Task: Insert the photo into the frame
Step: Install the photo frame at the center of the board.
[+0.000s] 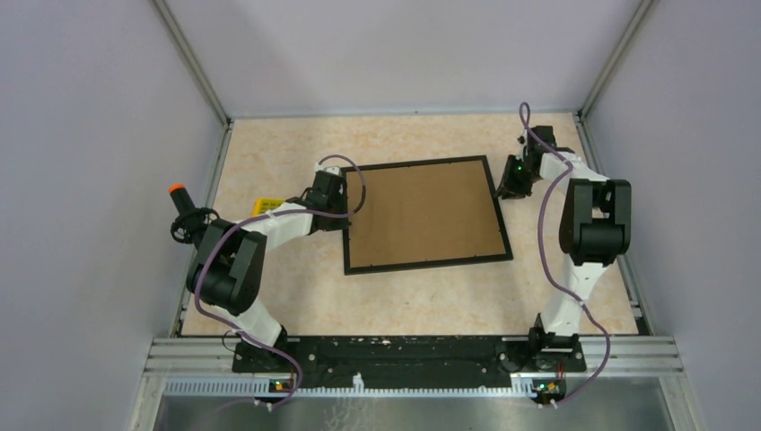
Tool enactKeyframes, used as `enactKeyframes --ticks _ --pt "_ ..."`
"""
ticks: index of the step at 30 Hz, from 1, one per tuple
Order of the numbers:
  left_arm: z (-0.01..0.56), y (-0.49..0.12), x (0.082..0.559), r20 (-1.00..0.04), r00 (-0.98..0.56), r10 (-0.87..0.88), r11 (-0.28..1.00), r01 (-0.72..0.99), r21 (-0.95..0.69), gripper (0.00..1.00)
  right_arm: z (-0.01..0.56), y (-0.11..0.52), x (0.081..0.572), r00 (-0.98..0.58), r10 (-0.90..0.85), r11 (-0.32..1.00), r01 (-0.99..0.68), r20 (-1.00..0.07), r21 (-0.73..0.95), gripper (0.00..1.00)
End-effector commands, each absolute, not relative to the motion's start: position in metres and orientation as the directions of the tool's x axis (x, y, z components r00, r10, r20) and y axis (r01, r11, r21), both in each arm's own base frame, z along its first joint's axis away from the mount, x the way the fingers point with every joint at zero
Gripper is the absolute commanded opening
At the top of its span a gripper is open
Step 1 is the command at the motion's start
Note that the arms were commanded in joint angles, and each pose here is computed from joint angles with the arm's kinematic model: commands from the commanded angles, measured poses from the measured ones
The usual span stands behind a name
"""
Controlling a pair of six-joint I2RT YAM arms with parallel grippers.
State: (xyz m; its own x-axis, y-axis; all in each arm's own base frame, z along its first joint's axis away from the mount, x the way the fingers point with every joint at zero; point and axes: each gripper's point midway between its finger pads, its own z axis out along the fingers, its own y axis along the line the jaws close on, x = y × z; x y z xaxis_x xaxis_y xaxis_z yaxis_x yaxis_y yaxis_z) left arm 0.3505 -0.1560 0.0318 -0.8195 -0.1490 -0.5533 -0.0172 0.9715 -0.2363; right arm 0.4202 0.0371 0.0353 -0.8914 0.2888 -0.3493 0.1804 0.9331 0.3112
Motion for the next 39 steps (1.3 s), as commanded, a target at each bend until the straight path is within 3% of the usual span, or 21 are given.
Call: enactKeyframes --ticks 1,8,28,39 --pt "-0.001 -0.169 0.315 -0.417 -0.903 -0.108 0.962 0.011 -0.273 0.0 0.056 0.037 0.47 -0.843 0.277 0.931 0.116 -0.462 0.347 0.24" --pt "-0.002 -0.17 0.315 -0.415 -0.903 -0.108 0.961 0.013 -0.278 0.0 0.047 0.04 0.485 -0.857 0.235 0.934 0.068 -0.46 0.35 0.21" --pt "-0.003 -0.172 0.315 -0.412 -0.905 -0.1 0.959 0.022 -0.282 0.0 0.008 0.055 0.467 -0.917 0.14 0.944 0.01 -0.374 0.33 0.22" --pt "-0.003 -0.173 0.315 -0.409 -0.908 -0.094 0.958 0.028 -0.284 0.0 -0.035 0.078 0.441 -0.973 -0.068 0.977 -0.11 -0.219 0.185 0.28"
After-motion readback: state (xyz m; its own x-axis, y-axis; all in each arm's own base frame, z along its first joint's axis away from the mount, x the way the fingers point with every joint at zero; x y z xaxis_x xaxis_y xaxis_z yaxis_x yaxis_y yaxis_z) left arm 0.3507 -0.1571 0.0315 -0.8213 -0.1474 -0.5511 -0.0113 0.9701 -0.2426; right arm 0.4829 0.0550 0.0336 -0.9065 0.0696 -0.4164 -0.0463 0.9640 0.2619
